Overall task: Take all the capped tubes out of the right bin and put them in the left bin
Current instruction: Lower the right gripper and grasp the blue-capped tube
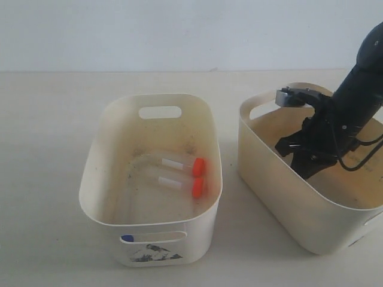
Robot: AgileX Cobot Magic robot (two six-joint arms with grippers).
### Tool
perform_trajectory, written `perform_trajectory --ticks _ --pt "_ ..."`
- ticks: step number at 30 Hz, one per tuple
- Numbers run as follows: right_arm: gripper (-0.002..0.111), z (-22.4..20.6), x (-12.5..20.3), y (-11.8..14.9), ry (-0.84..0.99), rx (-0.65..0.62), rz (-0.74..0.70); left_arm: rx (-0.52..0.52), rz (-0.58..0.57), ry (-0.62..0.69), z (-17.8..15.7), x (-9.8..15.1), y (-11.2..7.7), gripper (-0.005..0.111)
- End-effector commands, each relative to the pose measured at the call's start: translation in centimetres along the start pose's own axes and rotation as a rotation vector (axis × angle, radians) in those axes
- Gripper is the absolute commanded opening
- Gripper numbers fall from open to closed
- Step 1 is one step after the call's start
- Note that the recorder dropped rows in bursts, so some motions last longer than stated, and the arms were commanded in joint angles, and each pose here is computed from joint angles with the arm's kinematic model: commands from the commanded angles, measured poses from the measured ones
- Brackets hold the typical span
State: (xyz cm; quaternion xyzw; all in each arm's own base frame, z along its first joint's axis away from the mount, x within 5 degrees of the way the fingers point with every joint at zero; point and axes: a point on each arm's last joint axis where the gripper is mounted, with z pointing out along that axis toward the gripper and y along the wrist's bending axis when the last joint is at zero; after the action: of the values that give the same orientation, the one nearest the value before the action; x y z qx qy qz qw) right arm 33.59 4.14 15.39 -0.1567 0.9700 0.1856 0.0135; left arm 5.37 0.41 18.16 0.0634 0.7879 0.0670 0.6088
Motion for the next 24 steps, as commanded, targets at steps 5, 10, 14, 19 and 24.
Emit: perform_trajectory --ticks 5,10,14,19,24 --pt "0.0 1.85 -0.1 -0.89 0.033 -0.023 0.025 0.002 -0.012 -0.007 -0.03 -0.15 0.0 0.004" --pt "0.0 1.85 -0.29 -0.59 0.013 -0.056 0.053 0.002 -0.012 -0.007 -0.03 -0.15 0.0 0.004" --pt "0.004 1.82 -0.48 -0.23 -0.005 -0.096 0.099 0.002 -0.012 -0.007 -0.03 -0.15 0.0 0.004" --pt "0.035 1.79 -0.44 0.04 0.002 -0.125 0.114 0.002 -0.012 -0.007 -0.03 -0.15 0.0 0.004" --pt "0.071 1.78 -0.37 0.09 0.011 -0.131 0.126 0.002 -0.012 -0.007 -0.03 -0.15 0.0 0.004"
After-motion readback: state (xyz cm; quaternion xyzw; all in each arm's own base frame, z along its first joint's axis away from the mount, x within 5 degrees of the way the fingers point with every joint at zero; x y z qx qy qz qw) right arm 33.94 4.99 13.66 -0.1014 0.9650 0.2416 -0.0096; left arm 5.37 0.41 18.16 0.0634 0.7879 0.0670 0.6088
